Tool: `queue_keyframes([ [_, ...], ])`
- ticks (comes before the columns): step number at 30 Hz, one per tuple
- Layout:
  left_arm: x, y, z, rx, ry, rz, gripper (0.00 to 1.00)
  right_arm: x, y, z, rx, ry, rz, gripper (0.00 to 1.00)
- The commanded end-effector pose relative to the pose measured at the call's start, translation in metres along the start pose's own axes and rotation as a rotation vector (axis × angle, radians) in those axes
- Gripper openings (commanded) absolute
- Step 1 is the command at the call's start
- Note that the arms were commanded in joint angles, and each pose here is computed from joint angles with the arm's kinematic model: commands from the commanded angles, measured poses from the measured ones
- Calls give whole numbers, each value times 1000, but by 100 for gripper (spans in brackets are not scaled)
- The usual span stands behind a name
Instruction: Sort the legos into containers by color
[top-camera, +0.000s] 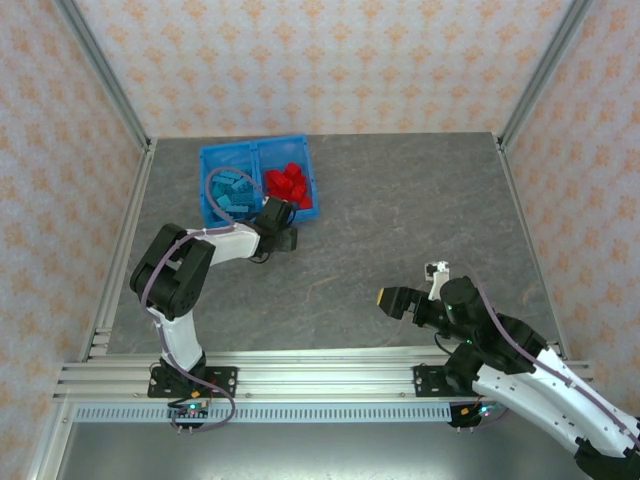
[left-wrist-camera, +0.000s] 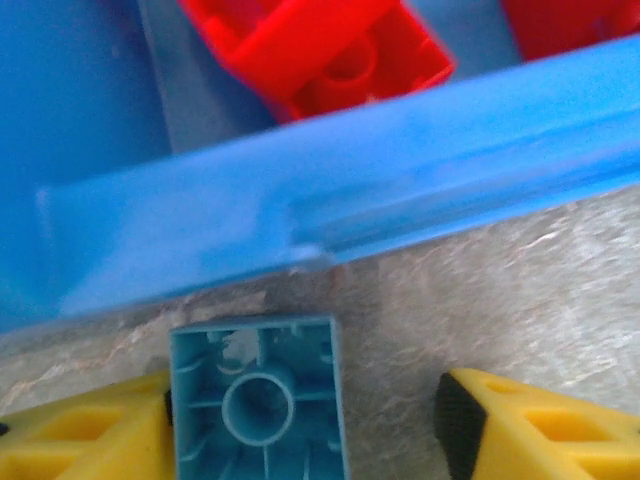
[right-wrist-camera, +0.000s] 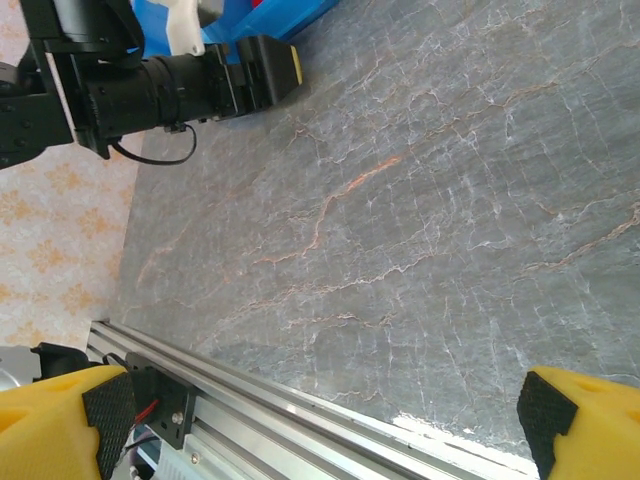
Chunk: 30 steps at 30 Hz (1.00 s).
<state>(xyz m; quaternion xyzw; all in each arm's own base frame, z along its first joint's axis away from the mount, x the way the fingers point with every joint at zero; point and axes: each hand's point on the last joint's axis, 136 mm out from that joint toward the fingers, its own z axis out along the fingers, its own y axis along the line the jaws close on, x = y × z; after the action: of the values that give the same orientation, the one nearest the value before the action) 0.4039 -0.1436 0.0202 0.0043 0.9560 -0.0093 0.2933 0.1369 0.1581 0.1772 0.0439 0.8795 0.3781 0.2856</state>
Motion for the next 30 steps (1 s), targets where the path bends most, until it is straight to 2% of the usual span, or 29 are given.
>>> queue_keyframes([
  [1, -6, 3, 4, -14, -26, -18, 61, -5, 4, -5, -6, -24, 9, 99],
  [9, -12, 2, -17, 18, -58, -15, 40, -4, 4, -3, -11, -22, 27, 99],
  [14, -20, -12, -56, 120, -131, -34, 38, -5, 12, -4, -44, -16, 33, 99],
  [17, -27, -11, -96, 129, -202, -41, 39, -5, 18, -6, -69, -6, 31, 99],
  [21, -40, 22, -143, 40, -270, -89, 36, -4, 23, -7, -94, 4, 32, 99],
  [24, -57, 55, -165, -58, -310, -131, 34, -4, 23, -6, -96, 2, 31, 99],
  [27, -79, 87, -172, -112, -339, -212, 34, -3, 22, -3, -94, -1, 35, 99],
  [30, -100, 106, -160, -128, -326, -272, 34, -3, 21, -2, -94, -3, 37, 99],
])
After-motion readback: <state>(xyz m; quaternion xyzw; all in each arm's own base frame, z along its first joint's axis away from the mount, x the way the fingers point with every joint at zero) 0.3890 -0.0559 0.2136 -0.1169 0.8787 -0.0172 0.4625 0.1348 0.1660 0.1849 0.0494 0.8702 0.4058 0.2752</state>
